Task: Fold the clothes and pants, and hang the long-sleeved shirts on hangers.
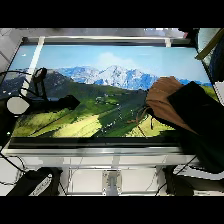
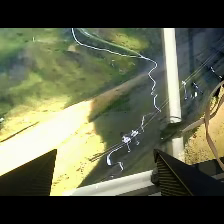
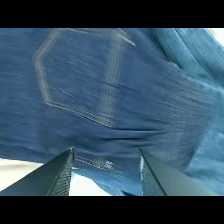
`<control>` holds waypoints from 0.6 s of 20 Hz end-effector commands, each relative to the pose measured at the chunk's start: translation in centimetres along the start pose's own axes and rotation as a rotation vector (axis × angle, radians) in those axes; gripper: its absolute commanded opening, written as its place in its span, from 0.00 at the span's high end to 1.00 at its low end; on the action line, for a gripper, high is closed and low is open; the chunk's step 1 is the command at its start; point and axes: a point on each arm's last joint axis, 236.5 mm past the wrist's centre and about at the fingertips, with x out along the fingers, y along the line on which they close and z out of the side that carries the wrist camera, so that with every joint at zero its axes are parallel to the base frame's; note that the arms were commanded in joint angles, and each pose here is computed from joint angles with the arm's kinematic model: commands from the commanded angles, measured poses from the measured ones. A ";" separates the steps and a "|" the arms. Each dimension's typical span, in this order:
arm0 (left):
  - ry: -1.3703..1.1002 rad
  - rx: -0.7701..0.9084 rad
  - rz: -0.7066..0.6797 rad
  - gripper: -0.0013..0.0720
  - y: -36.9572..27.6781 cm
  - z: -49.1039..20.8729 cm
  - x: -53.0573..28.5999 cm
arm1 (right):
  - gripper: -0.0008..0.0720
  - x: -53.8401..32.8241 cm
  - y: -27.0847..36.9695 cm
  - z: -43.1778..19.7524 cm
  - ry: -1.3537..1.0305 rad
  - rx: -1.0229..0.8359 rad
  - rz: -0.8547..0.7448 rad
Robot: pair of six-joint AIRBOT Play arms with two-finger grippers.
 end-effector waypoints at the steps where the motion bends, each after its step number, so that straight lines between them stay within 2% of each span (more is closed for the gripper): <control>1: -0.002 -0.001 0.000 0.04 0.0 0.0 0.0 | 0.38 -3.5 6.6 1.2 -0.098 -0.086 0.282; 2: -0.002 0.000 0.000 0.04 0.0 0.0 0.0 | 0.42 -5.7 11.0 0.4 -0.108 -0.155 0.467; 4: -0.001 0.000 0.000 0.04 0.0 0.0 0.0 | 0.84 -10.8 19.1 -2.8 -0.090 -0.348 0.817; 5: -0.001 0.000 0.000 0.04 0.0 0.0 0.0 | 0.94 -13.1 22.3 -4.9 -0.087 -0.477 0.943; 6: -0.001 0.000 0.000 0.04 0.0 0.0 0.0 | 0.94 -14.4 24.4 -6.7 -0.086 -0.588 1.011; 8: -0.001 -0.001 0.000 0.04 0.0 0.0 0.0 | 0.94 -15.0 27.1 -9.9 -0.056 -0.740 1.029; 12: 0.000 -0.001 0.001 0.04 0.0 0.0 0.0 | 0.94 -12.5 28.3 -11.5 -0.048 -0.844 0.871</control>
